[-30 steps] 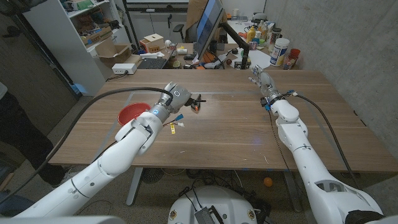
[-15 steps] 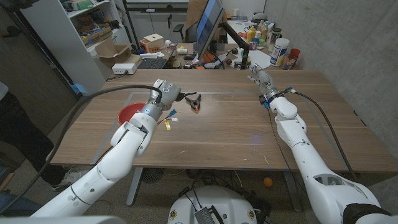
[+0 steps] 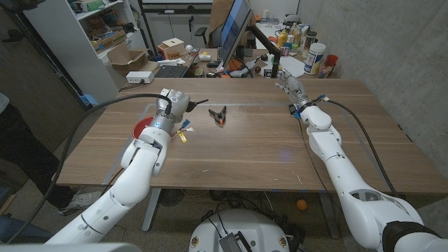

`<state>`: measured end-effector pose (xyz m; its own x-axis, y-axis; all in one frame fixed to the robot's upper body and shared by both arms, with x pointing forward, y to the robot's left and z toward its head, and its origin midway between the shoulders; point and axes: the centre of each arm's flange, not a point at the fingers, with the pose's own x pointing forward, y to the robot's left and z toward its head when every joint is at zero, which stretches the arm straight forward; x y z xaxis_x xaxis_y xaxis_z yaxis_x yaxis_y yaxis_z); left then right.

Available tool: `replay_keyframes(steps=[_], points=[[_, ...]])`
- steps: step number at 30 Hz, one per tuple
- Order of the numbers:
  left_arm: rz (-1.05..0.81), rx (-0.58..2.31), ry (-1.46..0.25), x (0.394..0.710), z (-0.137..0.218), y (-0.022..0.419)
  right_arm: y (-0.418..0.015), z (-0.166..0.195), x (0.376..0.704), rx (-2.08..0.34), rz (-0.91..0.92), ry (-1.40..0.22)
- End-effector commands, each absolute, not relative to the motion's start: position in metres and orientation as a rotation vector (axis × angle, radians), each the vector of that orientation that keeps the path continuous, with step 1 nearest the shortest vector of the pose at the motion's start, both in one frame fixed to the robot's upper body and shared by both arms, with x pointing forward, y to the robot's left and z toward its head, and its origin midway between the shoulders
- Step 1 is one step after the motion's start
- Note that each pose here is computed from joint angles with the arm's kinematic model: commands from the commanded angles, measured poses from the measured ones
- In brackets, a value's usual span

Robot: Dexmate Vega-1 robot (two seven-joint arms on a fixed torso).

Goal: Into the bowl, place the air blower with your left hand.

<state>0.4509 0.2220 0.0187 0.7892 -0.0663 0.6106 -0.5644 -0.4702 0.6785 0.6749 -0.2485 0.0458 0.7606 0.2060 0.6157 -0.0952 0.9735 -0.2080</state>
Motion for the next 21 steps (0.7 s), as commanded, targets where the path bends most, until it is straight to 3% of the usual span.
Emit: replay_keyframes(steps=[1,21], points=[[0.682,1.962,-0.349,0.459,0.023,0.236,-0.251,0.047,0.673,-0.166,0.166,-0.695],[0.516,2.067,-0.414,0.452,0.019,0.270,-0.246,0.047,0.677,-0.168,0.178,-0.689]])
